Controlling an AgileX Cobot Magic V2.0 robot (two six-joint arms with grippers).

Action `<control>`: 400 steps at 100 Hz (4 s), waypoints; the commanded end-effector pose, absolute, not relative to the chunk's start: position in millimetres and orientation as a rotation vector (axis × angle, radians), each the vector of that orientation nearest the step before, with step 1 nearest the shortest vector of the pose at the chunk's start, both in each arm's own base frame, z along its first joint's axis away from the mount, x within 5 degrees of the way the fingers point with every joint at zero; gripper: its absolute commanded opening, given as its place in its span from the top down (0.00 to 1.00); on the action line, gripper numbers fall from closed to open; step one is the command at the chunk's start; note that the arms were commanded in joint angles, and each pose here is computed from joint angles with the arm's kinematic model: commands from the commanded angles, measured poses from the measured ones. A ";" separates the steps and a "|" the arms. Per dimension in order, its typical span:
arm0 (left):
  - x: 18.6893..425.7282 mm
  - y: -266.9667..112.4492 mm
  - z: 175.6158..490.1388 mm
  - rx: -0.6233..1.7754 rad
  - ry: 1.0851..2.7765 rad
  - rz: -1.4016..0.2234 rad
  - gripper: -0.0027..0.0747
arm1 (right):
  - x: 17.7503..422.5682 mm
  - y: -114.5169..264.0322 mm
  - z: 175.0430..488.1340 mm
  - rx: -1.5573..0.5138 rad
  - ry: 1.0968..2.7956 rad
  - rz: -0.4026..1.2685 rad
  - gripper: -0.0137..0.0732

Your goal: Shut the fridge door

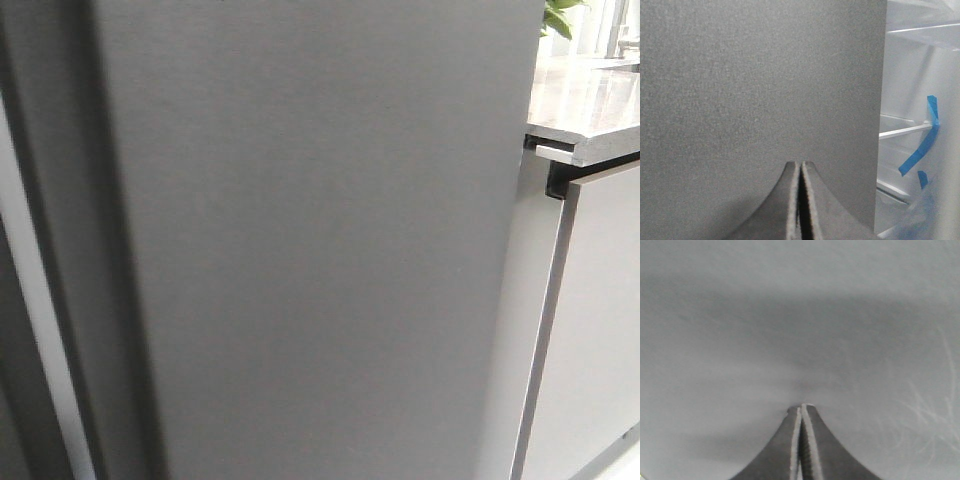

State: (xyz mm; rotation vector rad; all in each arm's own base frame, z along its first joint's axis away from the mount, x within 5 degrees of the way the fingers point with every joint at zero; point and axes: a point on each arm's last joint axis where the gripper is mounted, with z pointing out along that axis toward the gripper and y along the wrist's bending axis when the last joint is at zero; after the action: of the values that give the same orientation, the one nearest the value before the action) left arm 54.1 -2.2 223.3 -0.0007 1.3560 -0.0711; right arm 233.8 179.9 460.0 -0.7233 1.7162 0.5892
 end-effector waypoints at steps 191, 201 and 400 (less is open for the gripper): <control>52.8 -2.0 219.0 -0.008 1.298 -0.082 0.99 | 73.9 27.6 415.3 -0.205 1.643 0.308 0.89; 52.8 -2.0 219.0 -0.008 1.298 -0.082 0.99 | 75.2 28.0 411.1 -0.207 1.660 0.310 0.89; 52.8 -2.0 219.0 -0.008 1.298 -0.082 0.99 | 56.0 -4.7 204.7 0.132 1.463 0.023 0.89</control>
State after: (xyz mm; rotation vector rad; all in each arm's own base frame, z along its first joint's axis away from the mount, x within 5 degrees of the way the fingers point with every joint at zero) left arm 54.1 -2.2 223.3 -0.0007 1.3560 -0.0711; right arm 56.4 -1.6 204.0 0.1105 1.5298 0.0531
